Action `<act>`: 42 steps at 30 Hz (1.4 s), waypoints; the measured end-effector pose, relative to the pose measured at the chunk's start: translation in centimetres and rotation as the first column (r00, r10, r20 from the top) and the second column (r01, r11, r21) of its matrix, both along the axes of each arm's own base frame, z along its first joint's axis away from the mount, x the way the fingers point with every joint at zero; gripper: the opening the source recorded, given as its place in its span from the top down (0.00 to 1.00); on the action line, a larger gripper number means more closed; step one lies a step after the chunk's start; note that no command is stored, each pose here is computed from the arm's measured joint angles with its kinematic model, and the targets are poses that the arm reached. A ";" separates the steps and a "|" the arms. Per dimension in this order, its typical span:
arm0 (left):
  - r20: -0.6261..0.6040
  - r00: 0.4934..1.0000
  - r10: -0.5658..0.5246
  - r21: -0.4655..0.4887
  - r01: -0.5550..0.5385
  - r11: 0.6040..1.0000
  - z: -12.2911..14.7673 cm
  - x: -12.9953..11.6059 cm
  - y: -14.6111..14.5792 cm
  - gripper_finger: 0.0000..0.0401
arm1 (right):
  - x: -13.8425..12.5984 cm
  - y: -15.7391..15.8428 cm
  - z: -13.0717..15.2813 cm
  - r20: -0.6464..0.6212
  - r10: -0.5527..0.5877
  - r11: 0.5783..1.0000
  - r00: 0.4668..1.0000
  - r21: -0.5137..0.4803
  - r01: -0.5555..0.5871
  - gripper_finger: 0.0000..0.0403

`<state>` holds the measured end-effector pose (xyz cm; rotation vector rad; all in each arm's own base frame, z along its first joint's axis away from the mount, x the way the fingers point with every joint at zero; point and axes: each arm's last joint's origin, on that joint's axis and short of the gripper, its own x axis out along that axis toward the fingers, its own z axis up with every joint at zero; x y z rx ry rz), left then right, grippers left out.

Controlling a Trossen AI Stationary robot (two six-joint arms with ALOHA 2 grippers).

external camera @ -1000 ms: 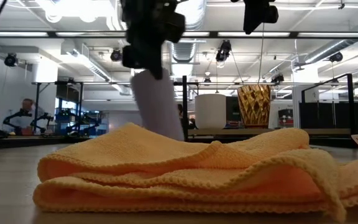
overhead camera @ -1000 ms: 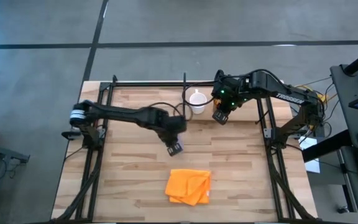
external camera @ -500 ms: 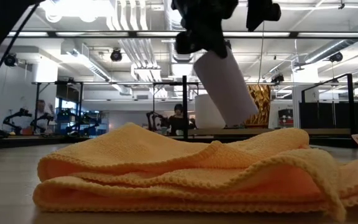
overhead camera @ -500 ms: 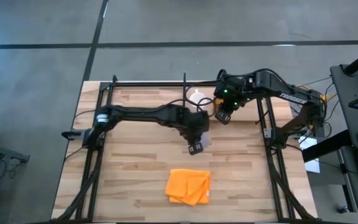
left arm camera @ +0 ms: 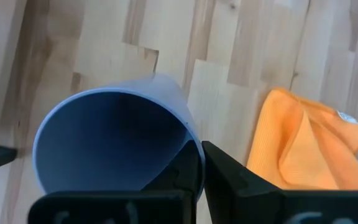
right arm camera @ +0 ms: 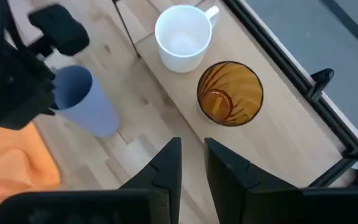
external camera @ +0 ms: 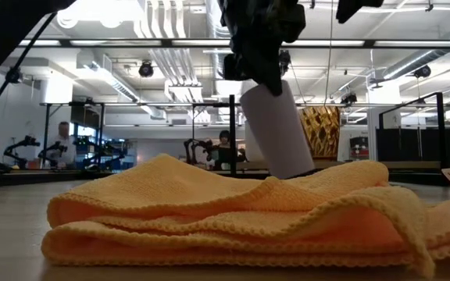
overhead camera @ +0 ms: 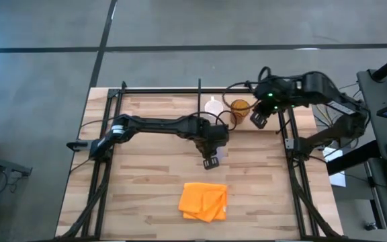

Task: Stack small to large cups/mugs on shelf
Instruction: Put the purple cup on the shelf

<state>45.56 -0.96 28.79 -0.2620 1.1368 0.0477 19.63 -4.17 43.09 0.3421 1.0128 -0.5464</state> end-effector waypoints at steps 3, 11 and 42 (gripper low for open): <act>-0.011 1.000 0.000 -0.001 0.000 1.000 -0.3 0.1 0.0 1.00 | -1.3 0.2 0.7 0.046 -0.019 1.000 0.999 0.002 0.019 0.84; -0.047 0.999 -0.002 -0.003 0.002 1.000 -1.5 0.5 -0.1 1.00 | -3.4 0.6 1.7 0.130 -0.068 0.998 0.989 0.019 0.067 0.84; 0.041 0.993 -0.106 0.011 0.106 0.994 -1.3 1.2 -0.1 0.94 | -3.1 0.6 1.6 0.124 -0.068 0.998 0.990 0.021 0.066 0.84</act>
